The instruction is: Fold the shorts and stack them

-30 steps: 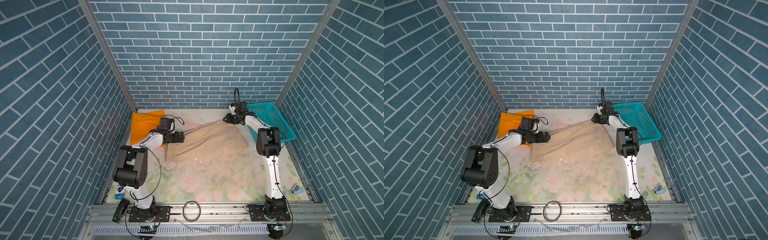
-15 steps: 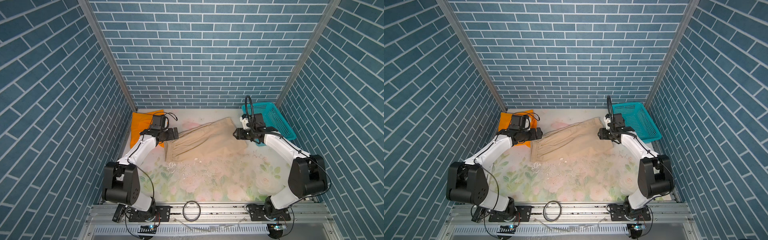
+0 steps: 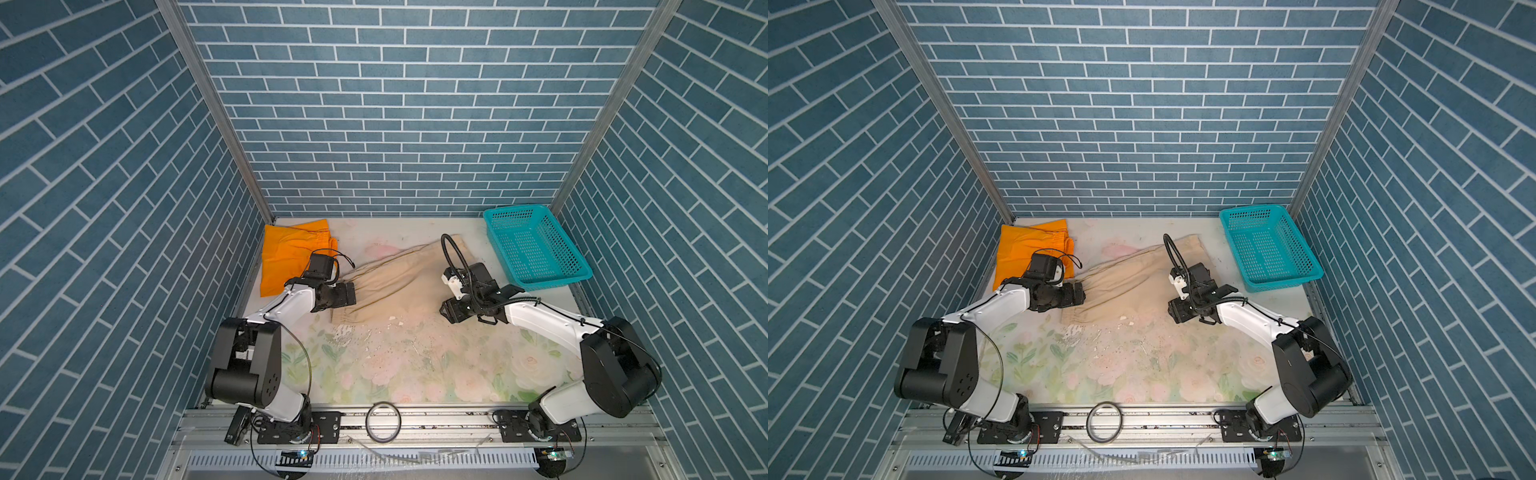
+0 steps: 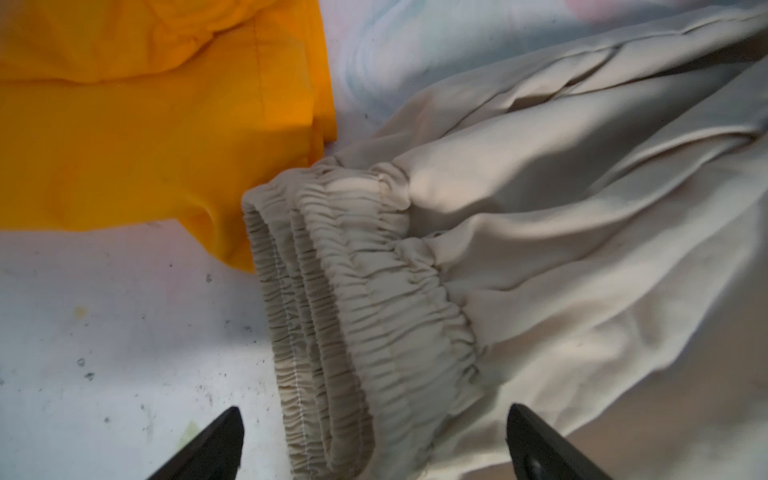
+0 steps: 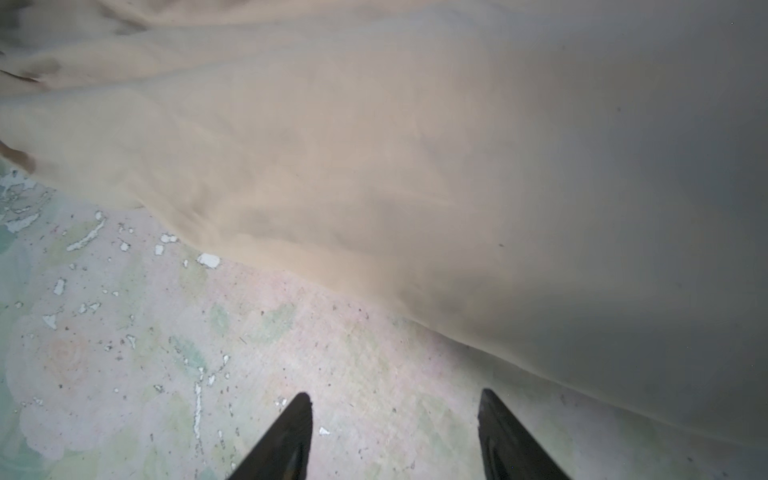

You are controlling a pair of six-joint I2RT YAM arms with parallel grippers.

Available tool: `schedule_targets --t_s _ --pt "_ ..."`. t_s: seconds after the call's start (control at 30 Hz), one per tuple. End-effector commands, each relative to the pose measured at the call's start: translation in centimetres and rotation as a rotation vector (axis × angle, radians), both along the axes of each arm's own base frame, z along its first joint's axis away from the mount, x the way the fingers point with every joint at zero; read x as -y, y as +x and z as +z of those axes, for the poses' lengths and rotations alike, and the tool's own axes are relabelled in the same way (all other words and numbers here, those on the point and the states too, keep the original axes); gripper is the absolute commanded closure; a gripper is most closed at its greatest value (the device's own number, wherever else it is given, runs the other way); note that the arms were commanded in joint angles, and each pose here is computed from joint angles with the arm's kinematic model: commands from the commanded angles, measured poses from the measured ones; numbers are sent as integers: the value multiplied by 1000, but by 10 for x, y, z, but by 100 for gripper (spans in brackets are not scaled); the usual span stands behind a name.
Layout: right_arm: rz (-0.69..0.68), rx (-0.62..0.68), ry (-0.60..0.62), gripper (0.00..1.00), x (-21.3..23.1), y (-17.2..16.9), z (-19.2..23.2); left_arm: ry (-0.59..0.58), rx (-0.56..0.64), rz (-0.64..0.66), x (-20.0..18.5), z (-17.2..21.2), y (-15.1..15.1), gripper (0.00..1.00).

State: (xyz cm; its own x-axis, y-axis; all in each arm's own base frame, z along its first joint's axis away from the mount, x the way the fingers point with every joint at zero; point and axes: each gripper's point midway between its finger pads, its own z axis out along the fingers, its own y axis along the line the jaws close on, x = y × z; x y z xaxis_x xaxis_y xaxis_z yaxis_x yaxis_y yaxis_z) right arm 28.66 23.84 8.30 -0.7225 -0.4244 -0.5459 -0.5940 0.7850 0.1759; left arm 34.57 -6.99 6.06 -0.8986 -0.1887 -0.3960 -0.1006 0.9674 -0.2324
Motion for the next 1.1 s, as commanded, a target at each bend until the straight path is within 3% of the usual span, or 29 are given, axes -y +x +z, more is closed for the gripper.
schedule_targets --t_s 0.0,0.1,0.23,0.57,0.77,0.93,1.07 --pt "51 42 42 36 -18 5 3 18 -38 59 -11 -8 -8 0" --pt "66 27 73 36 -27 3 0 -11 -64 117 -22 -18 -15 0" --pt "83 15 68 36 -31 -1 -8 -132 -77 159 -26 -31 -17 2" --pt "89 30 28 35 -38 8 -6 -282 -125 131 -1 -49 -26 40" --pt "78 57 -43 35 -31 28 -9 -322 -156 179 2 -49 -57 42" --pt "52 48 8 31 -33 59 1 -317 -138 203 3 -30 -74 43" --pt "68 22 6 35 -40 78 -10 -324 -135 256 1 -29 -96 43"
